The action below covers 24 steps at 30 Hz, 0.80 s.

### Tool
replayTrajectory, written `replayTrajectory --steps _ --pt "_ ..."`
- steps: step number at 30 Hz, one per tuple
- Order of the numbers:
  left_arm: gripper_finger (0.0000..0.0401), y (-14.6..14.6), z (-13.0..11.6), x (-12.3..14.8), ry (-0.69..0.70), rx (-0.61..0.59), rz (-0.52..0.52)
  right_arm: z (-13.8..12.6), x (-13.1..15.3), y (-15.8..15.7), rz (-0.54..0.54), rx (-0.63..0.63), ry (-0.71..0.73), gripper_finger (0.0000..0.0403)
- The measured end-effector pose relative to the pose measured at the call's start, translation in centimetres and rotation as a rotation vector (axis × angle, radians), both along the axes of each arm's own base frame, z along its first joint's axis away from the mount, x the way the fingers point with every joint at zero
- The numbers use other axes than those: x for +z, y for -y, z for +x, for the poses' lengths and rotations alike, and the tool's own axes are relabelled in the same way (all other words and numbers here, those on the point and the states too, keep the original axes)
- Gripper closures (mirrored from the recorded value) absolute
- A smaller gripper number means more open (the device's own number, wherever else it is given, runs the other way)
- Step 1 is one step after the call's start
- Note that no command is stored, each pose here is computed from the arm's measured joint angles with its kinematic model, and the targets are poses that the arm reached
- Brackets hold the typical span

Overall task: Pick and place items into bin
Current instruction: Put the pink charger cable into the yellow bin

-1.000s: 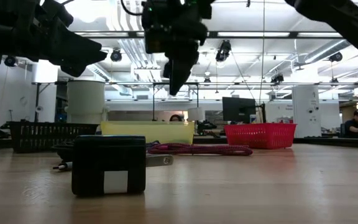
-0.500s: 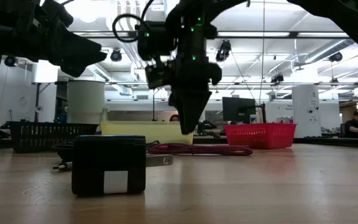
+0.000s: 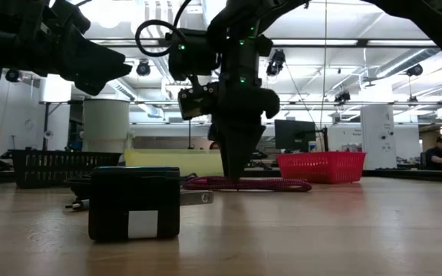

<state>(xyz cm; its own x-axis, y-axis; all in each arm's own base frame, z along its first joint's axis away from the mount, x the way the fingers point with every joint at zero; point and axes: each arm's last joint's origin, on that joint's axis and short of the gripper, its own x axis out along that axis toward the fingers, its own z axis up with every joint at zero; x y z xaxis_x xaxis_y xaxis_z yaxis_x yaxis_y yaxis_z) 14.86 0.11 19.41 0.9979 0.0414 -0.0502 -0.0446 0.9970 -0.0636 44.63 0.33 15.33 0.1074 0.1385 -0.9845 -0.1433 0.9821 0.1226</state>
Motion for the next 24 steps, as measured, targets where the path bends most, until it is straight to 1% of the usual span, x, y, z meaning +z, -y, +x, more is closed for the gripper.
replayTrajectory --steps 4,9,12,14,17,18,21,24 --pt "0.0241 0.0 0.0 0.0 0.0 0.001 0.0 -0.3 -1.1 -0.1 -0.006 -0.017 0.001 0.0248" --pt "0.0241 0.0 0.0 0.0 0.001 0.001 0.0 -0.5 -1.4 0.0 -0.01 -0.019 -0.01 0.0264" --pt "0.0241 0.0 0.0 0.0 0.001 0.0 0.0 -0.5 -1.4 0.0 -0.01 -0.019 -0.005 0.0289" --pt "0.0241 0.0 0.0 0.0 0.002 0.0 0.0 -0.4 -1.4 -0.1 -0.01 -0.019 -0.002 0.0316" --pt "0.0241 0.0 0.0 -0.1 0.0 0.0 0.0 -0.4 -1.4 0.0 -0.009 -0.024 -0.003 0.0369" --pt "0.0241 0.0 0.0 -0.1 0.0 0.0 0.0 -0.4 -1.3 0.0 -0.008 -0.024 -0.004 0.0379" --pt "0.0241 0.0 0.0 -0.1 0.0 0.0 0.0 -0.5 -1.2 0.0 -0.031 -0.038 -0.008 0.0385" --pt "0.0241 0.0 0.0 -0.1 0.0 0.0 0.0 -0.8 -0.4 0.3 -0.104 -0.057 -0.058 0.0387"
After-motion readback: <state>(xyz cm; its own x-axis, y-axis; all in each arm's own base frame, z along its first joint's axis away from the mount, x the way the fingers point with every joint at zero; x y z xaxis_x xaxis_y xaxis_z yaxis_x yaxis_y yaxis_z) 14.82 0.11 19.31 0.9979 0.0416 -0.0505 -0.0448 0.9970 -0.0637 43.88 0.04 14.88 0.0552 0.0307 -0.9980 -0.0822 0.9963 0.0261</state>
